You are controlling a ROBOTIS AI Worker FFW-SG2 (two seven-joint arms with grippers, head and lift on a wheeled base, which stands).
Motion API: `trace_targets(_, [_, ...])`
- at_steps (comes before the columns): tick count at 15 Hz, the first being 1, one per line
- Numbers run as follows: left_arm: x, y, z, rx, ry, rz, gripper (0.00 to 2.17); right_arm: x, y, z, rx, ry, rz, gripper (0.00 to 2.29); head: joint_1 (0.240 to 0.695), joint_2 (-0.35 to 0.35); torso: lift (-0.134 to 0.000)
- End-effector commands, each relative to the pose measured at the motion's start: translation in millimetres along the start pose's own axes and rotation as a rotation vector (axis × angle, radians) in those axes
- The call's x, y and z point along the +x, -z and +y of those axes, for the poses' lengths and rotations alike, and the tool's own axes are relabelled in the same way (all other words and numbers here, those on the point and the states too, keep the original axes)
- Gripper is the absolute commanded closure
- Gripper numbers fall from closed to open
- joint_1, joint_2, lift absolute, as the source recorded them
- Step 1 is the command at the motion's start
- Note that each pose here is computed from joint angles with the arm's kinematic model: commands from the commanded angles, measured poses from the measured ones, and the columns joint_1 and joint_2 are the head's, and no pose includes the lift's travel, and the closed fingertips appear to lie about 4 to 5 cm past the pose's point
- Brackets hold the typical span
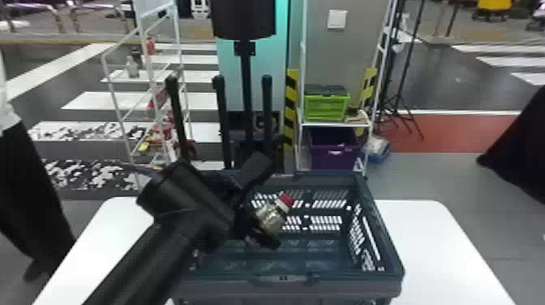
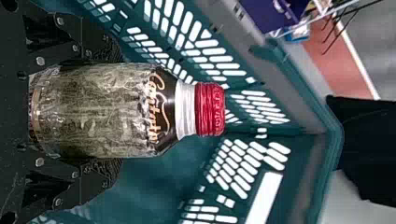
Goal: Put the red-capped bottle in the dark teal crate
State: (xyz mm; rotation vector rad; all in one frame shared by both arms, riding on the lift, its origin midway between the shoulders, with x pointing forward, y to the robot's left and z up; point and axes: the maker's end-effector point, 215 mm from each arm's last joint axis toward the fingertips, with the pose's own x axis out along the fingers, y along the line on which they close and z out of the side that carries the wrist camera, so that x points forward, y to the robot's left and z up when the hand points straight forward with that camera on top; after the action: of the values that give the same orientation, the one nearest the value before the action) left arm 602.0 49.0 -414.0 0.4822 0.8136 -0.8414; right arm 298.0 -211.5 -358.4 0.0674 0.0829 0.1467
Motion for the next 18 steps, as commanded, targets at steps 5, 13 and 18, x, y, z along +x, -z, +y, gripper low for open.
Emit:
trace_targets(5, [49, 15, -12, 0.152, 0.039, 0.081, 2.13, -2, -5, 1, 0.001, 0.001, -0.012, 0.15, 0.499, 0.000, 0.000])
trace_targets(13, [57, 29, -14, 0.177, 0.021, 0.141, 0.00, -2, -6, 2, 0.001, -0.003, -0.013, 0.15, 0.499, 0.000, 0.000])
trace_targets(18, [9, 11, 24, 0.038, -0.123, 0.067, 0.02, -5, -8, 3, -0.003, -0.004, -0.009, 0.15, 0.499, 0.000, 0.000])
